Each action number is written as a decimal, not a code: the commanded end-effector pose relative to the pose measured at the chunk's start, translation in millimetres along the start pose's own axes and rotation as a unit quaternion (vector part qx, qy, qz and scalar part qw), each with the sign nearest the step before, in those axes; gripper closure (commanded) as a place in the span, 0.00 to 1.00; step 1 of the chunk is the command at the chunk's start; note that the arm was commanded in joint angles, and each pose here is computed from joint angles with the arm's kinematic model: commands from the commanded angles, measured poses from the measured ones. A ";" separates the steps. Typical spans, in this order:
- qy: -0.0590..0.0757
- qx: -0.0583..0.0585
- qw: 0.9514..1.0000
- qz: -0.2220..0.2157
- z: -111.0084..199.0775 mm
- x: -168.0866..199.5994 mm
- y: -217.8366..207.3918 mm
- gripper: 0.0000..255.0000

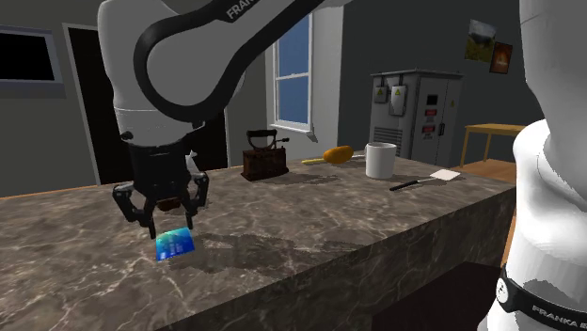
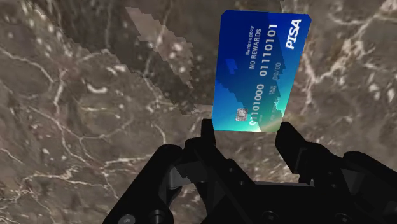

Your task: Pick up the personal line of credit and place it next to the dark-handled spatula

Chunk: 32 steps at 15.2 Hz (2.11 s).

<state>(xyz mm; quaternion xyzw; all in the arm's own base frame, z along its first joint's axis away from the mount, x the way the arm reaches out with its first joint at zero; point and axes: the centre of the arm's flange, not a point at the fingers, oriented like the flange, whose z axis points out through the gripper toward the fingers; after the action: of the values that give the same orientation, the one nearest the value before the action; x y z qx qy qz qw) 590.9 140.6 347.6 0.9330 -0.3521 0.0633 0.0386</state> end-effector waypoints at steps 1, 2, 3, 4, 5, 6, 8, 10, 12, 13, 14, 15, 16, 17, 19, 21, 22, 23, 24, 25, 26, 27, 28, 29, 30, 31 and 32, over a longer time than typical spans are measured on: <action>0.000 0.000 1.000 0.000 -9.5 1.1 -0.4 1.00; 0.000 0.000 1.000 0.000 -14.7 1.9 -0.3 1.00; 0.000 0.000 1.000 0.000 -19.9 2.7 -0.1 1.00; 0.000 0.000 1.000 0.000 -25.2 3.4 0.0 1.00; 0.000 0.000 1.000 0.000 -30.4 4.2 0.2 1.00; 0.000 0.000 1.000 0.000 -35.6 5.0 0.3 1.00; 0.000 0.000 1.000 0.000 -46.0 6.5 0.6 1.00; 0.000 0.000 1.000 0.000 -56.5 8.0 0.9 1.00; 0.000 0.000 1.000 0.000 -66.9 9.6 1.2 1.00; 0.000 0.000 1.000 0.000 -71.1 10.2 1.3 1.00; 0.000 0.000 1.000 0.000 -70.3 13.9 13.9 1.00; 0.000 0.000 1.000 0.000 -69.4 17.6 26.6 1.00; 0.000 0.000 1.000 0.000 -68.6 21.3 39.2 1.00; 0.000 0.000 1.000 0.000 -67.7 25.0 51.9 1.00; 0.000 0.000 1.000 0.000 -66.0 32.3 77.2 1.00; 0.000 0.000 1.000 0.000 -64.3 39.7 102.5 1.00; 0.000 0.000 1.000 0.000 -63.4 43.4 115.1 1.00; 0.000 0.000 1.000 0.000 -62.6 47.1 127.7 1.00; 0.000 0.000 1.000 0.000 -61.7 50.8 140.4 1.00; 0.000 0.000 1.000 0.000 -60.8 54.5 153.0 1.00; 0.000 0.000 1.000 0.000 -60.0 58.2 165.7 1.00; 0.000 0.000 1.000 0.000 -59.1 61.9 178.3 1.00; 0.000 0.000 1.000 0.000 -58.3 65.6 191.0 1.00; 0.000 0.000 1.000 0.000 -57.4 69.3 203.6 1.00; 0.000 0.000 1.000 0.000 -56.5 73.0 216.2 1.00; 0.000 0.000 1.000 0.000 -55.7 76.6 228.9 1.00; 0.000 0.000 1.000 0.000 -54.8 80.3 241.5 1.00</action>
<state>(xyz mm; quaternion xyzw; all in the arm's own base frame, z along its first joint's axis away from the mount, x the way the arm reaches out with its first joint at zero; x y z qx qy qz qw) 491.3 -73.0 420.1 0.9327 -0.3529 0.0629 0.0390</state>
